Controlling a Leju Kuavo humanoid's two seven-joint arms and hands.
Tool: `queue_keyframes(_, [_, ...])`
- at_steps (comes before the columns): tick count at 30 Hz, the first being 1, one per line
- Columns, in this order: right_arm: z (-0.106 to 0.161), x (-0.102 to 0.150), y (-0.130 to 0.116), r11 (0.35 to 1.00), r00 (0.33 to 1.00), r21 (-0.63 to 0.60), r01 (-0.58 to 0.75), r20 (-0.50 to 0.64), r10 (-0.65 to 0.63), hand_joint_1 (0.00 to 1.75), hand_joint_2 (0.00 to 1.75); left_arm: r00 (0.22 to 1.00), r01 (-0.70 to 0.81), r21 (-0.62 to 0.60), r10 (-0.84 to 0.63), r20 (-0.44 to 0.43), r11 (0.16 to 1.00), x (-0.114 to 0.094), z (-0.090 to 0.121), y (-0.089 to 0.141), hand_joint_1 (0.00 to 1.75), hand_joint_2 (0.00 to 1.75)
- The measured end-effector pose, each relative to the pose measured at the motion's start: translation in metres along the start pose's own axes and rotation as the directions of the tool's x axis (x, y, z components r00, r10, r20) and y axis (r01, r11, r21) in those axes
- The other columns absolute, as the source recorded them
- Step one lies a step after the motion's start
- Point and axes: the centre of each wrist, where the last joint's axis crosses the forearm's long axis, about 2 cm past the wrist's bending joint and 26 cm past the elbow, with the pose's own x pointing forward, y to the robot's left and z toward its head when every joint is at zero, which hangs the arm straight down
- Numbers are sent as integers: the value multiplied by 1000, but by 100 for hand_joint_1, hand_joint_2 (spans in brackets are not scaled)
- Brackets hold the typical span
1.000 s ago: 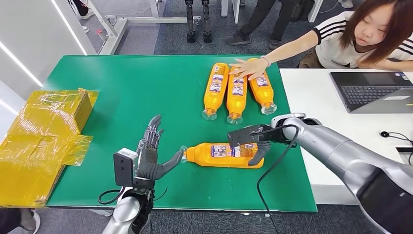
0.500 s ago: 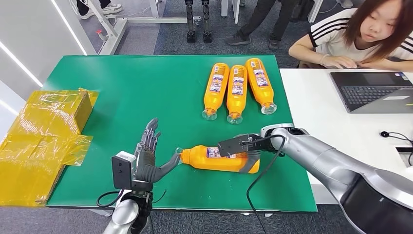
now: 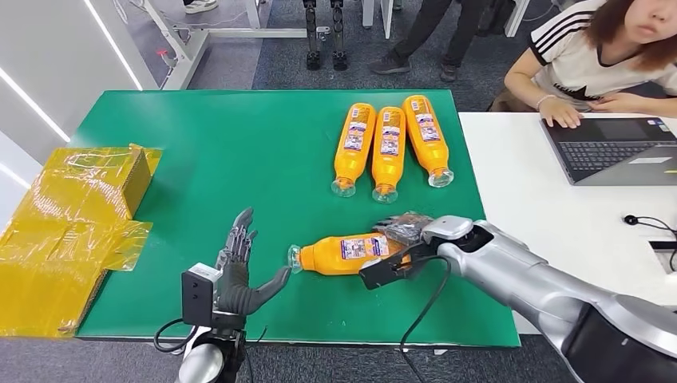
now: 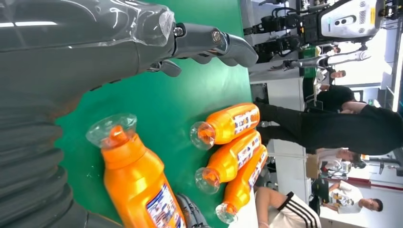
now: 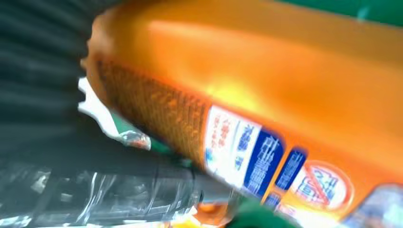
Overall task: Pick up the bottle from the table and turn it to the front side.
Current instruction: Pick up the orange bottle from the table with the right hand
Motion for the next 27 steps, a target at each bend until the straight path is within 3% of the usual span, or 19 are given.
queue_keyframes(5, [0, 9, 10, 996, 996, -22, -83, -14, 83, 3, 175, 1000, 3, -4, -3, -2, 1000, 1, 0, 1, 0, 175])
queue_keyframes(21, [3, 14, 18, 997, 998, -31, -68, 9, 68, 7, 175, 1000, 4, -2, -4, -2, 1000, 1, -1, 2, 0, 175])
queue_keyframes(22, [3, 14, 18, 997, 998, -31, -67, 9, 68, 18, 175, 1000, 4, -2, -4, -2, 1000, 1, -1, 2, 0, 175])
queue_keyframes(26, [3, 14, 19, 997, 998, -28, -66, 13, 66, 152, 175, 1000, 4, -2, -4, -2, 1000, 1, -1, 2, 0, 175])
queue_keyframes(27, [4, 14, 18, 998, 998, -26, -65, 14, 65, 163, 175, 1000, 4, -2, -4, -2, 1000, 1, -1, 2, 0, 175])
